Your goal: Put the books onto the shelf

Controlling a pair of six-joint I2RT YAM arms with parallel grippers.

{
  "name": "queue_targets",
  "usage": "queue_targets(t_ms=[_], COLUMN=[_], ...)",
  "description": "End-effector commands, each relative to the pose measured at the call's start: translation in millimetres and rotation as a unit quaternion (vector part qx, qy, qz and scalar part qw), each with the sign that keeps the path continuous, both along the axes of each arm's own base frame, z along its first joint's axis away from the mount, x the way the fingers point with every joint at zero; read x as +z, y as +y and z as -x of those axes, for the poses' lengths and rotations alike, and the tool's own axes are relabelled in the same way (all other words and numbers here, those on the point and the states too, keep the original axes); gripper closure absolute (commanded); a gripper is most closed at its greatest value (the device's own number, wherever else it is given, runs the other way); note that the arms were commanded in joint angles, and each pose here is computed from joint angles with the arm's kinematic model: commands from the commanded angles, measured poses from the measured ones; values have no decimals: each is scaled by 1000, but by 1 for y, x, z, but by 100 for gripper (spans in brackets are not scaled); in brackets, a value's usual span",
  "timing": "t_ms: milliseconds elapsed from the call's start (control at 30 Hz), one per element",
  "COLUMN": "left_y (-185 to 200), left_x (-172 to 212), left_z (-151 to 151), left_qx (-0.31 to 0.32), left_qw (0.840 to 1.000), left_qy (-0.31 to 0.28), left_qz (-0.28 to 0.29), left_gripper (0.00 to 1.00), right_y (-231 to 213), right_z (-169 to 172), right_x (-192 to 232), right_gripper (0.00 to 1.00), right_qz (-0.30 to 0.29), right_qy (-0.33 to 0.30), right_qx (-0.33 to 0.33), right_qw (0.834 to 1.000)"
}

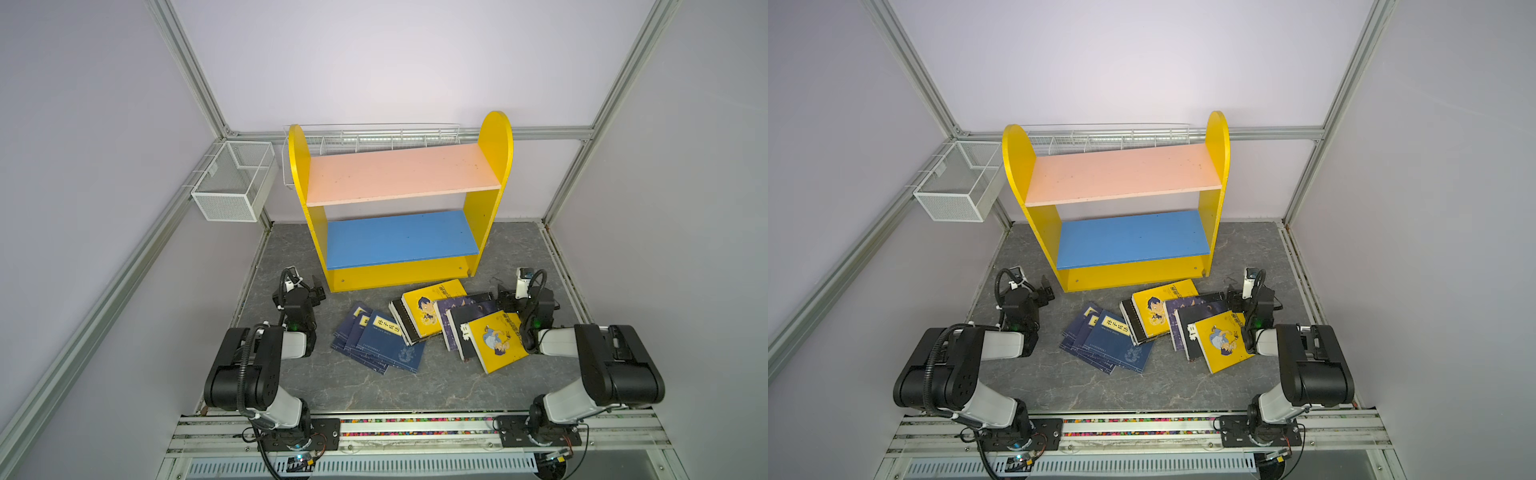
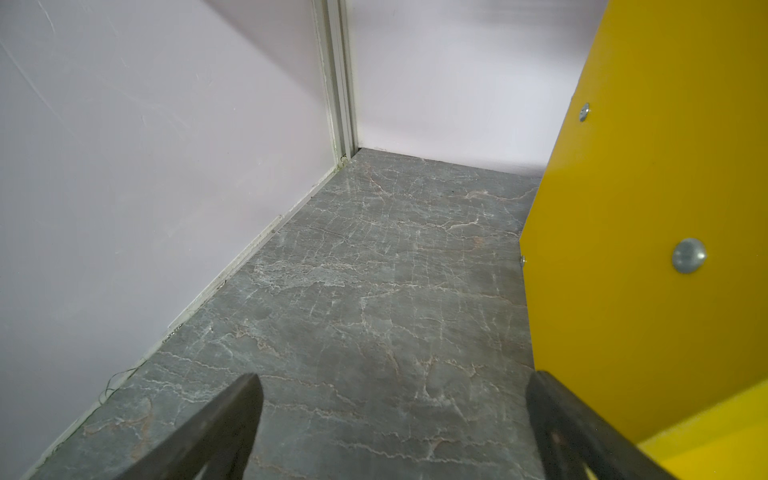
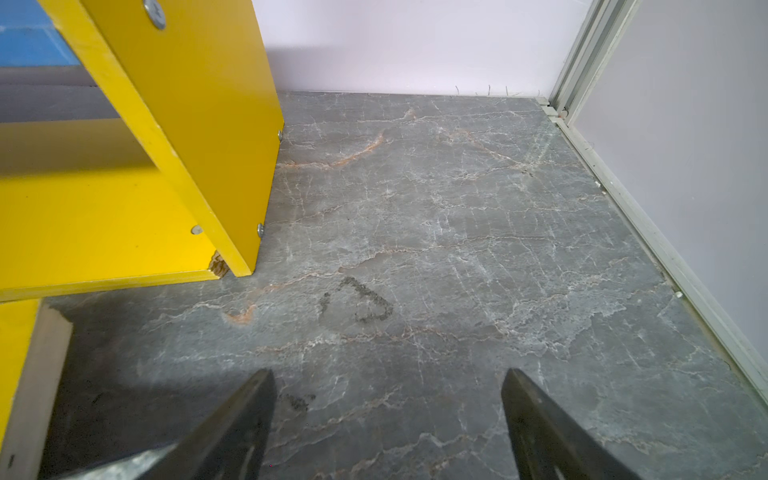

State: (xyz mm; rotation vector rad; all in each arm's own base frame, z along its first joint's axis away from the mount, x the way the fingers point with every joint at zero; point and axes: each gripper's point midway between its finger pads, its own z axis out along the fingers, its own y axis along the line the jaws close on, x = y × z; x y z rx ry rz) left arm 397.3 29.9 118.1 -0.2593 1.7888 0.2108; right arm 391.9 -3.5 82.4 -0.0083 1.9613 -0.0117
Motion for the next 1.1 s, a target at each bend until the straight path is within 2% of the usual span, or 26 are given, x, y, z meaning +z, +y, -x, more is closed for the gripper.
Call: queue_targets(t_ms=[0, 767, 900, 1000, 1067], left_y=[0, 1, 3, 9, 14], left_x=[1, 3, 31, 48, 55], left_z=[0, 0, 4, 19, 34], left_qx=[-4, -3, 37, 77, 113], left_qw=[1000, 1000, 999, 997, 994], left_qy=[-4, -7, 12, 17, 8], left_qz=[-4, -7, -28, -23, -6], left_gripper=[0, 0, 0, 0, 0], right_y=[0, 0, -3, -14, -22], right_z=[-4, -4, -5, -4, -2], right_x=[9, 9, 13, 23, 31], right_gripper=[12, 12, 12, 10, 6], right_qz=[6, 3, 8, 25, 10], right_qy=[-14, -13, -2, 37, 60], right_qx=[5, 5, -7, -60, -94], right_qw=[1000, 1000, 1000, 997, 994])
